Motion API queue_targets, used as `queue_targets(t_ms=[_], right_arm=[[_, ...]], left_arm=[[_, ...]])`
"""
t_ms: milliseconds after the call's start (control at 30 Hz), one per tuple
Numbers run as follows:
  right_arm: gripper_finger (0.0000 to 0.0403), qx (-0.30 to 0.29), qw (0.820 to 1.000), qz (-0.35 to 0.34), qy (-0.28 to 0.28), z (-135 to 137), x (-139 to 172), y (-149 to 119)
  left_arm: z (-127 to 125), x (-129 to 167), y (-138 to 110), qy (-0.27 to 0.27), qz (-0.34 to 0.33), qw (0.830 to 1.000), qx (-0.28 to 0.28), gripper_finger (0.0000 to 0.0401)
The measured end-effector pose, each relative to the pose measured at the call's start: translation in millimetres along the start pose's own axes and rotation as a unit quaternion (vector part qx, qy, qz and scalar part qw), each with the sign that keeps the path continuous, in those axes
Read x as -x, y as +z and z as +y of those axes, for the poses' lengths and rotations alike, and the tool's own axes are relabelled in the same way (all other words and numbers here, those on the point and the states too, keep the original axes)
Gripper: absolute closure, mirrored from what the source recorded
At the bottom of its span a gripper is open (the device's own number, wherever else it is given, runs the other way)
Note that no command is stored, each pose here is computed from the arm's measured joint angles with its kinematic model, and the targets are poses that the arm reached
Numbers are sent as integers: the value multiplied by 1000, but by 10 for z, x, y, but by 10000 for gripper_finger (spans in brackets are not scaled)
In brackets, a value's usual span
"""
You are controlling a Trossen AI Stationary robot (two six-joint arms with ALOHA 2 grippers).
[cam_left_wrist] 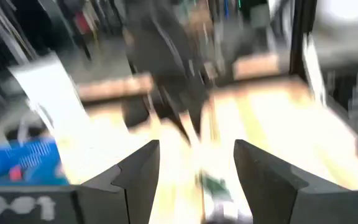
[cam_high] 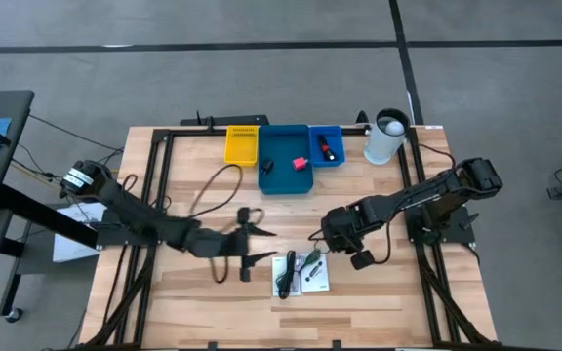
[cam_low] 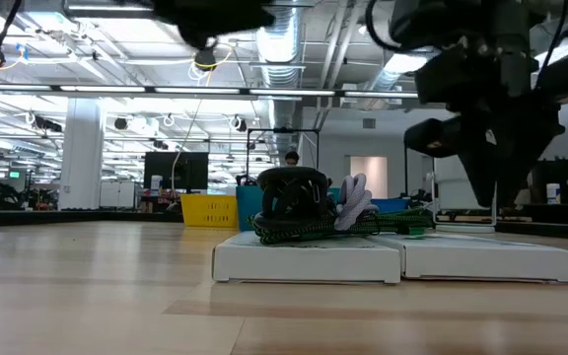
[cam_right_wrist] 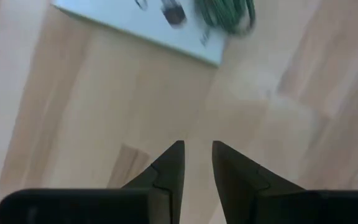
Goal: Pick and place items into bin
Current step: Put the black charger cable into the blue basket
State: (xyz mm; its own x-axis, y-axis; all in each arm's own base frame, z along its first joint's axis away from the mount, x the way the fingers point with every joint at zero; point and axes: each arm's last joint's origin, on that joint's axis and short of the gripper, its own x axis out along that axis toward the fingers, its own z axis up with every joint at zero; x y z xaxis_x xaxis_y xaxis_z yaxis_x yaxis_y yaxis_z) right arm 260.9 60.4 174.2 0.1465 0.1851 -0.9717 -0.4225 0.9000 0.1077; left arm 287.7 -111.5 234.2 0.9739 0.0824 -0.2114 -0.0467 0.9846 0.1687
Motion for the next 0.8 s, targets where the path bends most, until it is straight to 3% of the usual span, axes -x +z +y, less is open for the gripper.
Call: queue_targets(t_ms=[167,267,433,600,667,800], right_arm=[[326,-45,998,39,5,-64,16,-97],[326,-62,996,68,9,-109,32,-168],[326,-88,992,93,12,-200,42,-262],[326,-115,987,112,16,-293,65,-344],[326,-124,986,113,18,-324,73,-361],[326,-132,985,114,18,-358,80,-377]], left_arm=[[135,-76,356,-47,139,989,-24,205],[167,-36,520,-76,174,980,-61,205],[184,-10,594,-100,176,960,-191,205],[190,-37,571,-95,172,921,-337,205],[183,-53,545,-97,178,914,-352,205],[166,-55,546,-144,169,931,-291,205]])
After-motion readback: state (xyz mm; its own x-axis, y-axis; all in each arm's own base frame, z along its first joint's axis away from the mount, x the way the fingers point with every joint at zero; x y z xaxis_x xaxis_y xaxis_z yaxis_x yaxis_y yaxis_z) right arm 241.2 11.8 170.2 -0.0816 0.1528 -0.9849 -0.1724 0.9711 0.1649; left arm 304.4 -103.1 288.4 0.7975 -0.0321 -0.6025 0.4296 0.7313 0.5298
